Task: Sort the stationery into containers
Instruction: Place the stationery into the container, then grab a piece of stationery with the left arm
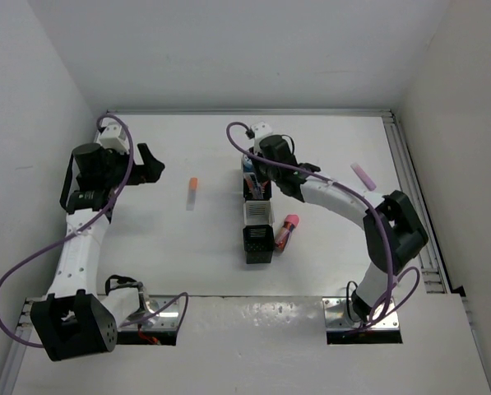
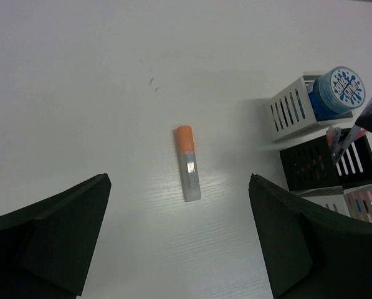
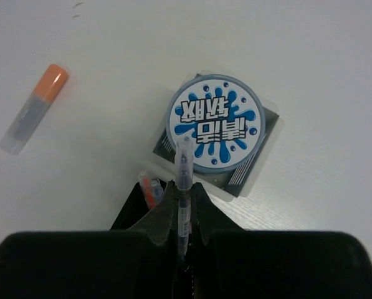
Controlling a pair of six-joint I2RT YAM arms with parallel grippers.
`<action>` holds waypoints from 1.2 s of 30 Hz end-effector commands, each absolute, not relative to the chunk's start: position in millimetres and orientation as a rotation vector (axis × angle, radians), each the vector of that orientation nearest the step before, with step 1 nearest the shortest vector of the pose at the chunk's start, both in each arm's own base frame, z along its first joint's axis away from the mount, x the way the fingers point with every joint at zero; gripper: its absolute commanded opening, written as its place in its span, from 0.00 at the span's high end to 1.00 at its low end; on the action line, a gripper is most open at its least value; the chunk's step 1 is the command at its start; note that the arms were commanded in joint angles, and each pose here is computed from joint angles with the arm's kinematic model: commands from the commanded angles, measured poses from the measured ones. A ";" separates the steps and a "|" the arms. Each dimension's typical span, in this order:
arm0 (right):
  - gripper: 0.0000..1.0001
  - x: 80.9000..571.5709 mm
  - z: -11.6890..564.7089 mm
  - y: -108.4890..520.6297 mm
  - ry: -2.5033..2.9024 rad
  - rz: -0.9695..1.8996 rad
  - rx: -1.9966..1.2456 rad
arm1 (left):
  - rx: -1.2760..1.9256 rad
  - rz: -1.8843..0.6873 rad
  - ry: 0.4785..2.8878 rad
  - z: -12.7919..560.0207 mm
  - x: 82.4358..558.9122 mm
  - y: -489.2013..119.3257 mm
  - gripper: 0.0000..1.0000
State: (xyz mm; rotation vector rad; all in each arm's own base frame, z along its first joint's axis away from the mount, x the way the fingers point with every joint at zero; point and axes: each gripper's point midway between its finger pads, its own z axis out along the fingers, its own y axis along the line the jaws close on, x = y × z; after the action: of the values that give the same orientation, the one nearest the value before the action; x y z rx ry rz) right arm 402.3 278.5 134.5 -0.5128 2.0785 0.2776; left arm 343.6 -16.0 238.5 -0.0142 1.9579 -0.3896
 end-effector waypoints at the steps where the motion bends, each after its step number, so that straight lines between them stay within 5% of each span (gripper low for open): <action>1: 1.00 420.6 180.5 277.4 1.907 0.257 -0.455 | 0.065 -0.376 1.908 246.8 348.7 -18.7 0.00; 4: 0.93 416.7 175.2 276.9 1.942 0.238 -0.440 | 0.141 -0.379 1.927 240.1 347.4 -25.0 0.00; 8: 0.39 406.4 175.1 277.3 2.031 0.294 -0.389 | 0.156 -0.356 1.949 231.8 351.0 -31.8 0.00; 11: 0.27 407.5 195.4 281.2 2.085 0.379 -0.328 | 0.147 -0.312 1.989 220.5 357.4 -33.6 0.00; 14: 0.27 411.8 215.5 276.8 2.136 0.427 -0.257 | 0.164 -0.284 2.065 201.7 362.5 -42.6 0.04; 21: 0.40 435.6 227.8 196.9 2.147 0.312 -0.099 | 0.170 -0.299 2.354 135.6 382.1 -82.8 0.30; 30: 0.40 396.3 171.4 59.0 2.302 0.143 0.241 | 0.090 -0.024 2.563 79.3 433.4 -92.9 0.33; 36: 0.40 378.6 156.7 34.1 2.325 0.141 0.319 | 0.063 0.114 2.669 57.8 444.2 -88.9 0.38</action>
State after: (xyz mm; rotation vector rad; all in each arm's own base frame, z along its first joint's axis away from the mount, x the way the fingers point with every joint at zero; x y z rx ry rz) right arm 376.8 30.8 139.2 0.3066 2.3824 0.0813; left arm 447.8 -98.1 56.0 0.1145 2.6307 0.0145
